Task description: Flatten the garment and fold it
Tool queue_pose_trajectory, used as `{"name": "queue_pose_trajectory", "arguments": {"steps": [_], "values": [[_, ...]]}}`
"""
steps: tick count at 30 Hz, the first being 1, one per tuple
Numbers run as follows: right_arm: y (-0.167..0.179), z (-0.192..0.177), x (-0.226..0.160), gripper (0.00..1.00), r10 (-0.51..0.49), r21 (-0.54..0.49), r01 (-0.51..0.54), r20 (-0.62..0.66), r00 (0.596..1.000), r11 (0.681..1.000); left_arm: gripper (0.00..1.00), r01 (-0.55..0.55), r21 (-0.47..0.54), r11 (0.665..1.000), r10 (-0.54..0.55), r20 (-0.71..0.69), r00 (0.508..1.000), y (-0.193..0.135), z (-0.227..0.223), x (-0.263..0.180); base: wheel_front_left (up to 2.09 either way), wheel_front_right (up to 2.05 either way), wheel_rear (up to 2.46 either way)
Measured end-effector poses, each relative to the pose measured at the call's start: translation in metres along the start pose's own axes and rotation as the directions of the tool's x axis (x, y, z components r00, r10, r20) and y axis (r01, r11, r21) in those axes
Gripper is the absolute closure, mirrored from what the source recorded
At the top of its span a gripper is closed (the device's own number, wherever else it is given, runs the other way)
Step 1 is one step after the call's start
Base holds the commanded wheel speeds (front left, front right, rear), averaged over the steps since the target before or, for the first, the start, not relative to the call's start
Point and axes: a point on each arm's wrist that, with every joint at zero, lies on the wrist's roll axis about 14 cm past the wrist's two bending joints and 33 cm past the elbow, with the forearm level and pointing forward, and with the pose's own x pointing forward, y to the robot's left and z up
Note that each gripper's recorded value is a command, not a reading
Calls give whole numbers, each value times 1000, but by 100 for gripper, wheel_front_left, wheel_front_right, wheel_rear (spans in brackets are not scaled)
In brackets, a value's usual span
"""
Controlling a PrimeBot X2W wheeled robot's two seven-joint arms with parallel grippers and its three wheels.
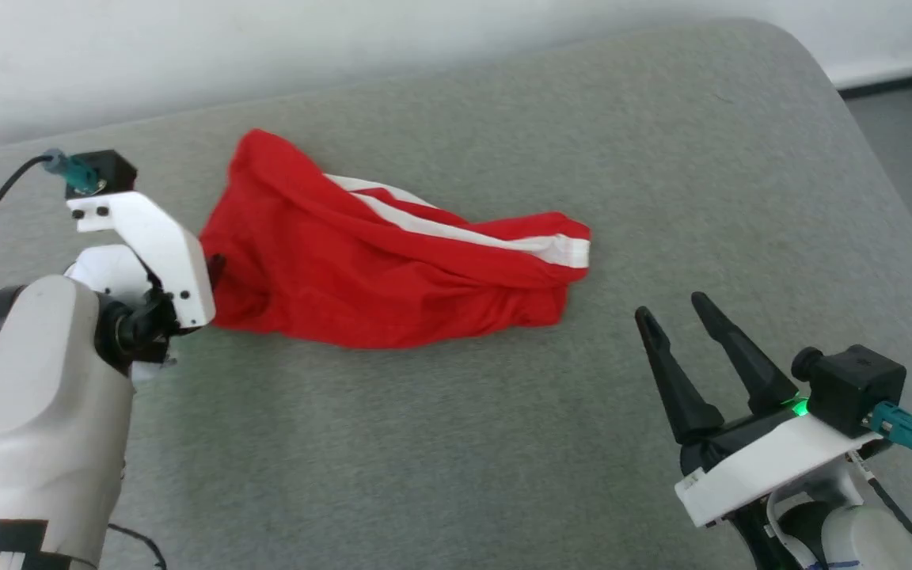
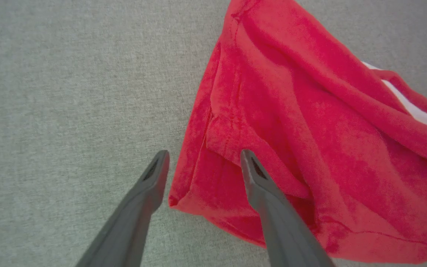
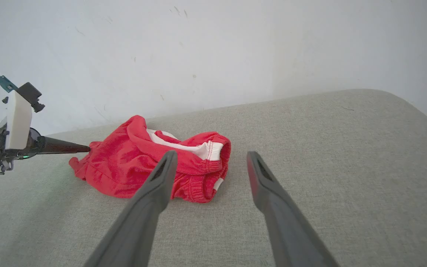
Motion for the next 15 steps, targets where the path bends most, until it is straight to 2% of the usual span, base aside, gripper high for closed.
{"name": "queue_pose_trajectory", "arguments": {"steps": [8, 9, 11, 15], "values": [[-21, -12, -10, 0, -83, 29, 84, -35, 996, 996, 0, 12, 17, 1000, -9, -138, 990, -13, -20, 32, 0, 0, 0], [-23, -14, -11, 0, -92, 31, 93, -41, 995, 995, 41, 15, 25, 1000, -11, -154, 988, -14, -22, 34, 0, 0, 0], [-27, -16, -13, 0, -106, 35, 108, -49, 993, 994, 100, 33, 39, 999, -25, -187, 982, -17, -25, 37, 0, 0, 0], [-32, -18, -14, 0, -119, 41, 122, -56, 991, 992, 100, 84, -1, 996, -82, -231, 970, -27, -31, 37, 0, 0, 0]]}}
